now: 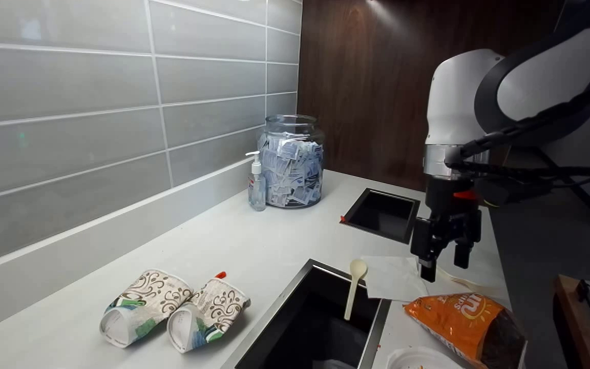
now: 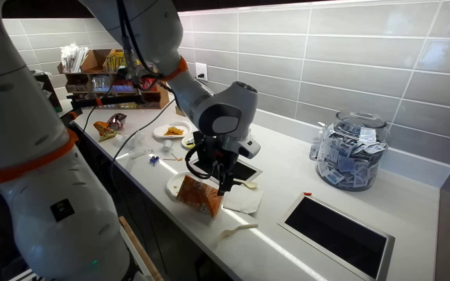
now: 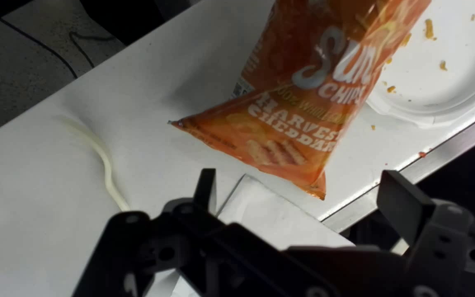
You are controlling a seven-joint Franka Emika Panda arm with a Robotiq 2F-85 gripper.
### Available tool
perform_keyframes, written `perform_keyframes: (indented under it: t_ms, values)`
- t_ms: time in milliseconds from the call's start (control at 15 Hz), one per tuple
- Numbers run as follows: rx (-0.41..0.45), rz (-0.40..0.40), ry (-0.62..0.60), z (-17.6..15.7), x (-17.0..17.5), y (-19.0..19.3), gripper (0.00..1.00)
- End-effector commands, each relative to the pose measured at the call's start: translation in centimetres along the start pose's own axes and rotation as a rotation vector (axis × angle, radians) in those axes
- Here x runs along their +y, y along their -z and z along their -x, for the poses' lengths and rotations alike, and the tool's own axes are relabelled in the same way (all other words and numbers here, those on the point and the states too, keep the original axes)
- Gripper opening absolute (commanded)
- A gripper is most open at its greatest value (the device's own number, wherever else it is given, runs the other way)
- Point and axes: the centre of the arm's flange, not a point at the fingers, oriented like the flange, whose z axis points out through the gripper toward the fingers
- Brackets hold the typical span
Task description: Put some snacks on the white plate from the pack
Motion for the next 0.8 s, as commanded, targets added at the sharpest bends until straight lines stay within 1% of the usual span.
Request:
perform_keyframes:
  t_ms: [0,333,533,600,667,733]
  values:
    - [-0.073,-0.010,-0.062,0.3,-0.4,-0.3,1.00]
    - [-0.190,-0.011,-0.074,1.0,-0.8,-0.8,1.00]
    - [-0.237,-0.023,-0.080,1.1,-1.3,-1.3,1.00]
    - [-0.251,-0.028,-0.081,1.0,-1.5,-1.6,0.97]
    - [-0.261,-0.033,-0.080,1.0,-1.7,-1.8,0.82]
    - [-0.272,-0.034,-0.081,1.0,-1.8,-2.1,0.72]
